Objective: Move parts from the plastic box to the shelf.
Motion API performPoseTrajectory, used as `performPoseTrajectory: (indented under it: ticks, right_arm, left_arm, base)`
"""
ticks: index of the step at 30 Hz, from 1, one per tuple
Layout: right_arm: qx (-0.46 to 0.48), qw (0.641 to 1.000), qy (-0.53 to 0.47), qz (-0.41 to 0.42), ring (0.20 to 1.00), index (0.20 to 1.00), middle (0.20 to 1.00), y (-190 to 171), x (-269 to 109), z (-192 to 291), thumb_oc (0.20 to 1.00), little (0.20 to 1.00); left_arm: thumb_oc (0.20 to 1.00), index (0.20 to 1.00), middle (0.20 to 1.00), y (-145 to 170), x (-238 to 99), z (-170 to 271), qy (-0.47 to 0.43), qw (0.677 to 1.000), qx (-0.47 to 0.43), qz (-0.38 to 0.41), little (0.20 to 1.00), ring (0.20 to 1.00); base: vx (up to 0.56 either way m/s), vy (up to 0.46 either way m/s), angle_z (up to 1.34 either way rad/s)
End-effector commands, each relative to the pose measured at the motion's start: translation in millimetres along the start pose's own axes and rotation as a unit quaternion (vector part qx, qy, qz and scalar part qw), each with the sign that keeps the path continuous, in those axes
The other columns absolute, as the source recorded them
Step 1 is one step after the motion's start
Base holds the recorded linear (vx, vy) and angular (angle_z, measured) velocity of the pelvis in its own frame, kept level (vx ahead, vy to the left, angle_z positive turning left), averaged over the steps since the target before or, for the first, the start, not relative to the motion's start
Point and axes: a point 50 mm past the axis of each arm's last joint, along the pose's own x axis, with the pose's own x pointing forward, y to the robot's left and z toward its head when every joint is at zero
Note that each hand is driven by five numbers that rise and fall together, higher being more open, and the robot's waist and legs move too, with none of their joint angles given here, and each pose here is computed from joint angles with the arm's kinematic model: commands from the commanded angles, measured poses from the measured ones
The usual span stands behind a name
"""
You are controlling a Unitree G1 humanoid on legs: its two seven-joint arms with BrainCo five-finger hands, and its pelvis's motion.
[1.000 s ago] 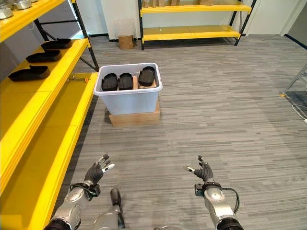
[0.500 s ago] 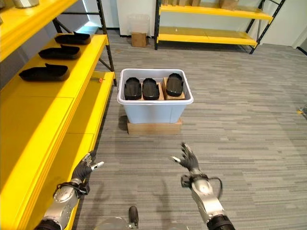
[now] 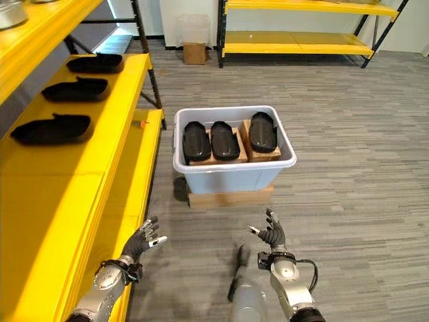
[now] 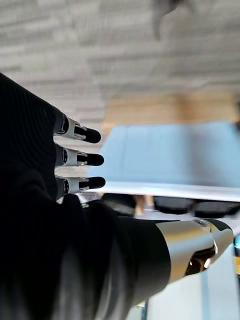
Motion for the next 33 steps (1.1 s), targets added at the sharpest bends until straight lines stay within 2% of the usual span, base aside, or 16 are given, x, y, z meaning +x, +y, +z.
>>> performPoseTrajectory:
  ticks: [1, 2, 3, 6, 12, 18, 23, 27, 33]
  right_arm:
    - [-0.017, 0.998, -0.052, -0.032, 1.0, 1.0, 1.0, -6, 9, 25, 1.0, 1.0]
    - [-0.04, 0.994, -0.049, -0.093, 1.0, 1.0, 1.0, -20, 11, 24, 1.0, 1.0]
    - [-0.04, 0.994, -0.049, -0.093, 1.0, 1.0, 1.0, -20, 11, 24, 1.0, 1.0]
    - [-0.056, 0.983, -0.037, -0.17, 1.0, 1.0, 1.0, -40, 13, 20, 1.0, 1.0]
    - [-0.075, 0.973, -0.03, -0.218, 1.0, 1.0, 1.0, -54, 12, 15, 1.0, 1.0]
    - [-0.076, 0.97, -0.027, -0.229, 1.0, 1.0, 1.0, -61, 5, 8, 1.0, 1.0]
    - [-0.06, 0.97, -0.02, -0.233, 1.0, 1.0, 1.0, -61, -2, 0, 1.0, 1.0]
    - [-0.059, 0.972, -0.018, -0.227, 1.0, 1.0, 1.0, -53, -2, -1, 1.0, 1.0]
    - [-0.061, 0.979, -0.015, -0.194, 1.0, 1.0, 1.0, -38, 1, 2, 1.0, 1.0]
  left_arm:
    - [1.0, 1.0, 1.0, 5, -5, 13, -0.033, 0.999, 0.031, -0.014, 1.0, 1.0]
    - [1.0, 1.0, 1.0, 1, -7, 11, -0.036, 0.999, 0.016, -0.013, 1.0, 1.0]
    - [1.0, 1.0, 1.0, 1, -7, 11, -0.036, 0.999, 0.016, -0.013, 1.0, 1.0]
    - [1.0, 1.0, 1.0, -3, -4, 11, -0.043, 0.999, -0.002, -0.003, 1.0, 1.0]
    - [1.0, 1.0, 1.0, -7, 0, 14, -0.055, 0.998, -0.015, -0.001, 1.0, 1.0]
    - [1.0, 1.0, 1.0, -6, 3, 23, -0.078, 0.997, -0.019, 0.018, 1.0, 1.0]
    - [1.0, 1.0, 1.0, -5, 3, 32, -0.103, 0.994, -0.007, 0.025, 1.0, 1.0]
    - [1.0, 1.0, 1.0, 2, 0, 33, -0.108, 0.992, -0.015, 0.061, 1.0, 1.0]
    - [1.0, 1.0, 1.0, 17, -10, 21, -0.092, 0.989, -0.033, 0.115, 1.0, 1.0]
  base:
    - [0.6, -0.333, -0.19]
    - [0.46, -0.266, 0.06]
    - [0.59, -0.36, -0.03]
    - [0.41, -0.292, -0.15]
    - [0.26, -0.154, -0.26]
    - [0.16, -0.131, 0.1]
    - [0.03, 0.061, 0.42]
    - [0.02, 0.11, 0.41]
    - [0.07, 0.139, -0.77]
